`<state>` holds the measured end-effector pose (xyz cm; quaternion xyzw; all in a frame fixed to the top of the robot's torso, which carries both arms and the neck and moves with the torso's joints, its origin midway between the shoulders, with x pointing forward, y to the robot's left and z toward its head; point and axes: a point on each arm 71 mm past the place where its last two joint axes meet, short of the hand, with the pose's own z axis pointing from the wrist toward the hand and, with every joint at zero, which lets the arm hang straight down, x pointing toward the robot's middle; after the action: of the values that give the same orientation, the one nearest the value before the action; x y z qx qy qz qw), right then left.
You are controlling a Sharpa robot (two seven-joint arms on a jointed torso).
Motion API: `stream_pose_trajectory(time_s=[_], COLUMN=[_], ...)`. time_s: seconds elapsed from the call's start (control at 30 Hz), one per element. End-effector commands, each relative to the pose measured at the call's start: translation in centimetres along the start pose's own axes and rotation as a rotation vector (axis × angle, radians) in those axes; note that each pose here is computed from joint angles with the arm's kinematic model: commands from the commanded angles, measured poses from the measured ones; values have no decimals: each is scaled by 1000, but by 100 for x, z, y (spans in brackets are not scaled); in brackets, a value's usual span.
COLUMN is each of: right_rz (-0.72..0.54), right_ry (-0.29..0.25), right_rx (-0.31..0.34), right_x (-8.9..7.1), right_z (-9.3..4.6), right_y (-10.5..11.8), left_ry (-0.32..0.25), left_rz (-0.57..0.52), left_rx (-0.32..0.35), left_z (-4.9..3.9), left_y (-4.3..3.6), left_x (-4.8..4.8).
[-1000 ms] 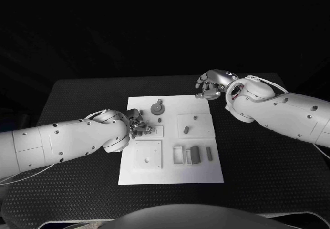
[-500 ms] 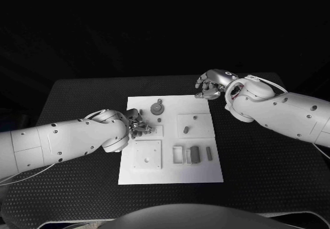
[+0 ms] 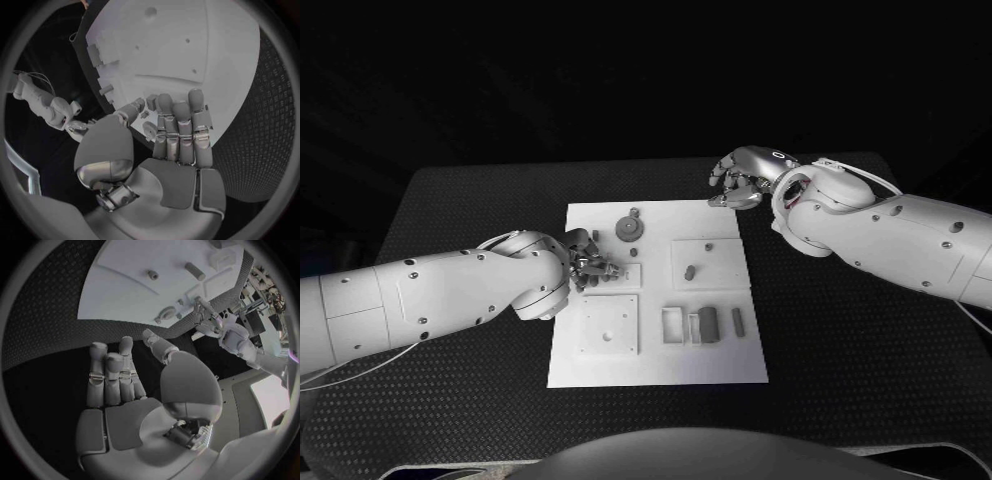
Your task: Assemble the parts on the task board
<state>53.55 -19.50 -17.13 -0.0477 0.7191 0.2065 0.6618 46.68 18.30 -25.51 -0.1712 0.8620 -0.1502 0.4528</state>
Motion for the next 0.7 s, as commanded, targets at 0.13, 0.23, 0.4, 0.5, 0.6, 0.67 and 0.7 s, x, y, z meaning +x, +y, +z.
stream_pose_trajectory(time_s=[0.13, 0.23, 0.4, 0.5, 0.6, 0.67, 0.7], right_rz=[-4, -4, -5, 3, 4, 4, 4], right_ry=[11, 11, 11, 14, 14, 15, 15], right_rx=[-6, -6, -4, 4, 8, 6, 6], right_x=[11, 12, 14, 14, 15, 18, 18], right_z=[-2, -2, 0, 3, 7, 12, 12], right_y=[2, 0, -8, -31, -41, -33, -34], left_ry=[25, 25, 82, 209, 193, 171, 160], left_rz=[-21, -22, -33, -51, -66, -79, -84], left_rx=[15, 14, 13, 19, 33, 34, 38], left_z=[-7, -14, -50, -91, -92, -94, -95], left_y=[-3, 17, 78, 92, 71, 68, 58], left_x=[44, 35, 47, 69, -141, -287, -369])
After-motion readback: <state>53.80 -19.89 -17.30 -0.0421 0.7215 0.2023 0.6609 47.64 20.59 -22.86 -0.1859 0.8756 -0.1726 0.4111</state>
